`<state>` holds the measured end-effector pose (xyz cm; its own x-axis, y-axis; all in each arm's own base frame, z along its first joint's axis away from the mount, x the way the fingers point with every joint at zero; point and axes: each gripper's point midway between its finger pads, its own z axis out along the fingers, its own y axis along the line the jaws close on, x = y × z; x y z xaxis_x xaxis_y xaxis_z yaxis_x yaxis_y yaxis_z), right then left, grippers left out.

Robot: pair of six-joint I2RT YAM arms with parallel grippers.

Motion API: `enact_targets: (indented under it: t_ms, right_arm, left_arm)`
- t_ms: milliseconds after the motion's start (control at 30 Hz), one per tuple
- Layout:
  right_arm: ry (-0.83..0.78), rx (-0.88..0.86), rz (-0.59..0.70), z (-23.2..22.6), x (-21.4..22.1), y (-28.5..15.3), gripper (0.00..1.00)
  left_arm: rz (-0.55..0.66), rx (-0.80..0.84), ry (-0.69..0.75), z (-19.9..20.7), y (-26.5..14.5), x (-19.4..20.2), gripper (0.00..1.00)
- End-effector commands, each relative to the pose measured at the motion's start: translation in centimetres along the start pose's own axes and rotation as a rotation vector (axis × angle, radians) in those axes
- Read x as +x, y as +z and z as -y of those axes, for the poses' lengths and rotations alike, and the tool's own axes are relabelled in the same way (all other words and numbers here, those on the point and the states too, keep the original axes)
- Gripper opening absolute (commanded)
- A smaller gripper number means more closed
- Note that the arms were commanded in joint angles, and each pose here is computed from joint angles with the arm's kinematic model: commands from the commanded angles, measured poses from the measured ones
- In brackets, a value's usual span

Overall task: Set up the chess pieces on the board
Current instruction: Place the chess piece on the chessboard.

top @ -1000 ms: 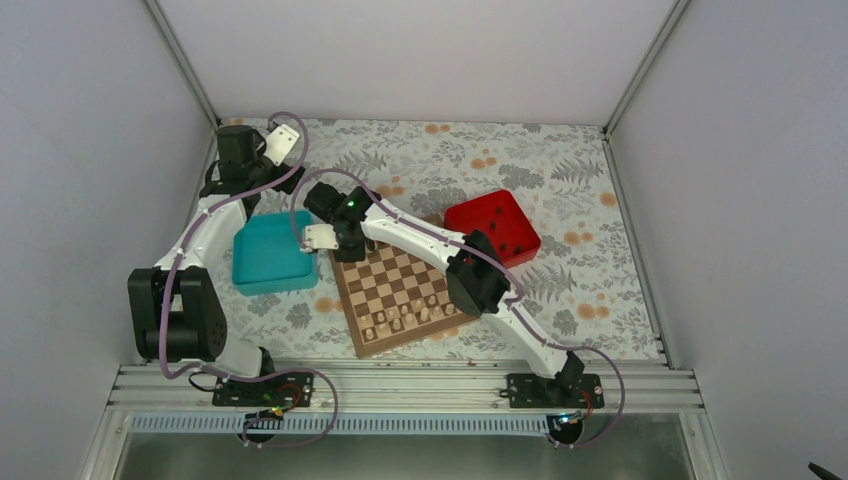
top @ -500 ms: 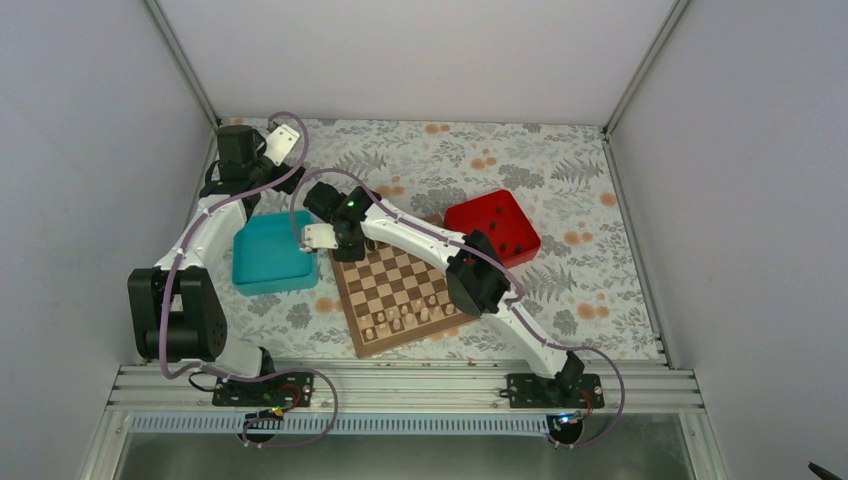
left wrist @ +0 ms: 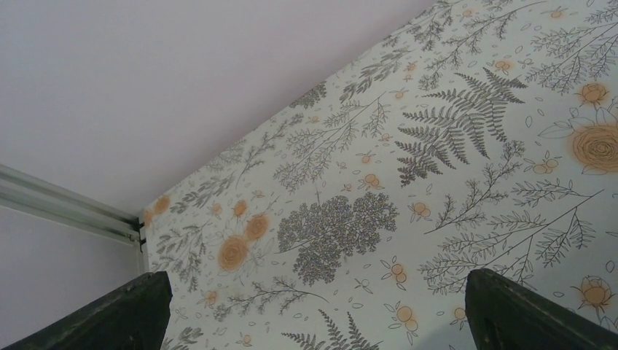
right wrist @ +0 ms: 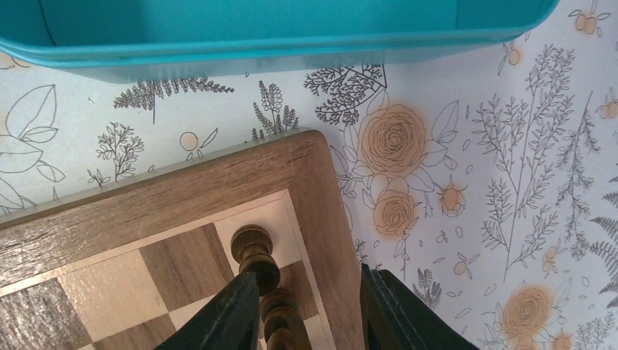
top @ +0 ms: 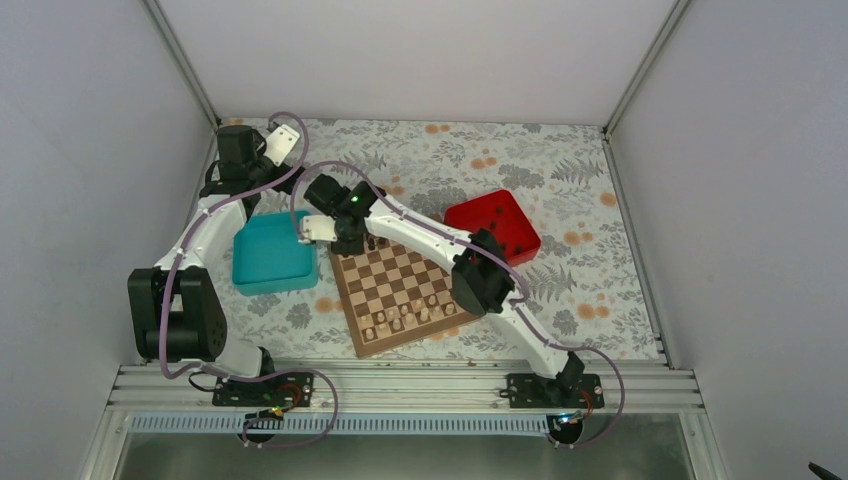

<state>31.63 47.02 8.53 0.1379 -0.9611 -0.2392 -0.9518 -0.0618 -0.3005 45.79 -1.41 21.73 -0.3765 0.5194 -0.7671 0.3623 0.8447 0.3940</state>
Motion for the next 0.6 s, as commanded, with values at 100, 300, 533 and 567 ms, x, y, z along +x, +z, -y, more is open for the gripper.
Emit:
enact_targets:
  t_ms: [100,300,533,567]
  right_arm:
    - [0.015,0.010,0.027,0.4,-0.2,-2.1,0.38]
    - [0.022,0.031,0.028,0.9,-0.2,-2.7,0.39]
    - [0.171,0.111,0.048,5.7,3.4,-8.7,0.41]
    - [0.207,0.121,0.047,6.6,4.7,-9.9,0.41]
  left_arm:
    - [0.021,0.015,0.002,-0.2,-0.3,-0.8,1.00]
    - [0.018,0.022,0.002,0.0,-0.2,-0.7,1.00]
    - [0.028,-0.001,0.001,-0.5,-0.4,-0.9,1.00]
    - [0.031,-0.003,0.000,-0.5,-0.4,-1.0,1.00]
